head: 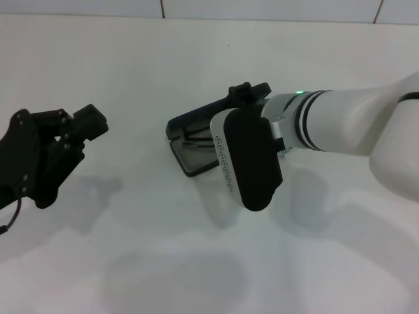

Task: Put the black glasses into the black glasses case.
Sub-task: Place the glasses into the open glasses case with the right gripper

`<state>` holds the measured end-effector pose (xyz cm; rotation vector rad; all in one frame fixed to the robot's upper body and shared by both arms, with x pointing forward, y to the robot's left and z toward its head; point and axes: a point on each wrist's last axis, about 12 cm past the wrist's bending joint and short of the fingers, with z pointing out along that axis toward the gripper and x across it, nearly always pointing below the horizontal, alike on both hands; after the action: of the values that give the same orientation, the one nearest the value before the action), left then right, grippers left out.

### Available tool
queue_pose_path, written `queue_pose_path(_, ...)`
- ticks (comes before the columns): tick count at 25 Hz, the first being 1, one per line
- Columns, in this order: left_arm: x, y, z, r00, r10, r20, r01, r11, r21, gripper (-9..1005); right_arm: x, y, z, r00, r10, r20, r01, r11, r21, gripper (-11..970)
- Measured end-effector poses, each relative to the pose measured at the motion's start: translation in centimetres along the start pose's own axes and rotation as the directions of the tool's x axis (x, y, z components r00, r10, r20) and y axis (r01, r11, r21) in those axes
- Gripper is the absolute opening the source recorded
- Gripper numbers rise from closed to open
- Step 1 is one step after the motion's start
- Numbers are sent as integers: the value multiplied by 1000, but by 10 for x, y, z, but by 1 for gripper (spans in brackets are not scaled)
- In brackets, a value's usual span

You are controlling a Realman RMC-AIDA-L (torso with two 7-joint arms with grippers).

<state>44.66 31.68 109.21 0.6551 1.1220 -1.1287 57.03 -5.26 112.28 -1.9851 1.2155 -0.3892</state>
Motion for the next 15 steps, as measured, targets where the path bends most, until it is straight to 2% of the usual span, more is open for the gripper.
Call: queue_pose_path(15, 1, -3, -3, 1000, 0, -3, 0, 1000, -4, 58, -1, 4, -8, 999, 37, -5, -37, 999, -16, 165)
